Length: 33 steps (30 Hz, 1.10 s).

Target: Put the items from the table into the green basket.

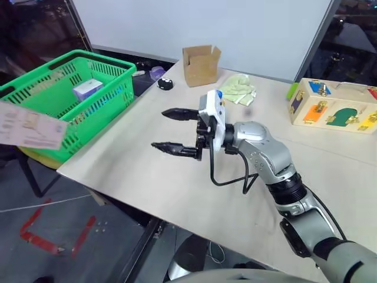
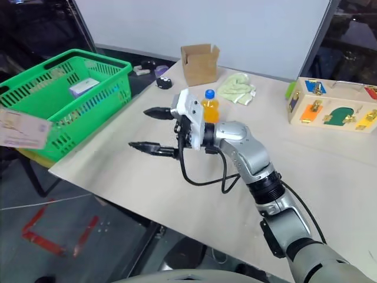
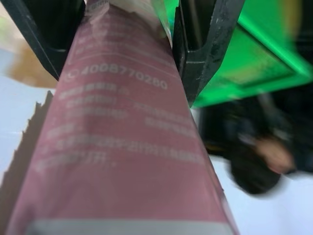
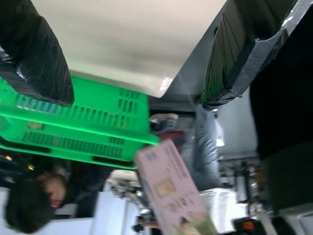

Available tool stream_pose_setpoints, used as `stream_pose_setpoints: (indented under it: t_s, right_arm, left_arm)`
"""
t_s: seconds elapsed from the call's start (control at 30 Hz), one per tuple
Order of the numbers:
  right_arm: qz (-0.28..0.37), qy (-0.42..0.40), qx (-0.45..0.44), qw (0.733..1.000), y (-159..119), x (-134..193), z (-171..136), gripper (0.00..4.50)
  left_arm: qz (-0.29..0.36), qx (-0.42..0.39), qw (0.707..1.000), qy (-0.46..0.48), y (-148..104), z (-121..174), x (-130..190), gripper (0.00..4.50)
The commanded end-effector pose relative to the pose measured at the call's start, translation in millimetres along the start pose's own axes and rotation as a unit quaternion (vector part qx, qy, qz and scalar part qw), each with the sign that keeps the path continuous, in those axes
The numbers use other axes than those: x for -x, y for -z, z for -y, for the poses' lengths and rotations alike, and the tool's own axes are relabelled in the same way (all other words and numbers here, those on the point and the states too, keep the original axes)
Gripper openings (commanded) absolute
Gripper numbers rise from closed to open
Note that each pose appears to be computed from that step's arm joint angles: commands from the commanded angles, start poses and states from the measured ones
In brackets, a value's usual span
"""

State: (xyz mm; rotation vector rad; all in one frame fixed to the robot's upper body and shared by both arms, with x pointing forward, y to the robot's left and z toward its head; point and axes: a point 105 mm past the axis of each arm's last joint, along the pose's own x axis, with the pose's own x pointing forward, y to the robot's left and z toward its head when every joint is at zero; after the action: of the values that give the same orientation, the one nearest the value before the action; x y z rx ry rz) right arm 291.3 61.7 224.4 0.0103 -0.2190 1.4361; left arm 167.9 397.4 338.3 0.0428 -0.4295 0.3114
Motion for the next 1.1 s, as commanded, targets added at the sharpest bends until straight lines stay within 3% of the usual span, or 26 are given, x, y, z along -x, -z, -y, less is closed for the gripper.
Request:
stream_pose_setpoints:
  t_s: [0.03,0.23,0.47,0.67,0.83,0.93,1.03,1.07,1.1]
  right_arm:
    - [0.034,0.034,0.015,0.999,-29.7,-4.2,2.4,4.44]
    - [0.054,0.065,0.010,0.996,-49.3,-9.7,2.8,4.44]
    - [0.055,0.093,0.043,0.993,-61.9,-9.6,8.5,4.44]
    - [0.052,0.098,0.063,0.992,-63.5,-7.8,10.4,4.44]
    - [0.054,0.096,0.072,0.991,-65.5,-6.0,9.6,4.44]
    - [0.052,0.093,0.079,0.991,-65.5,-5.6,9.2,4.50]
    - [0.050,0.090,0.083,0.991,-64.7,-4.6,9.1,4.50]
    - [0.049,0.090,0.084,0.991,-64.3,-4.1,9.8,4.50]
    - [0.048,0.091,0.085,0.991,-63.9,-3.5,10.5,4.50]
  left_arm:
    - [0.025,-0.061,0.997,-0.025,-22.9,-26.7,-20.7,1.87]
    - [0.016,-0.121,0.992,-0.045,-30.6,-56.6,-56.2,1.87]
    - [0.025,-0.131,0.991,-0.003,-33.8,-56.5,-100.1,1.87]
    - [-0.009,-0.121,0.992,-0.022,-3.1,-64.5,-121.4,1.87]
    - [-0.064,-0.134,0.985,-0.084,39.7,-86.8,-115.7,1.87]
    - [-0.089,-0.114,0.985,-0.096,64.9,-96.7,-104.9,2.78]
    - [-0.087,-0.101,0.986,-0.102,68.4,-100.8,-100.4,4.17]
    - [-0.083,-0.095,0.987,-0.097,67.8,-100.5,-99.7,4.44]
    - [-0.075,-0.087,0.990,-0.087,65.4,-98.7,-99.5,4.44]
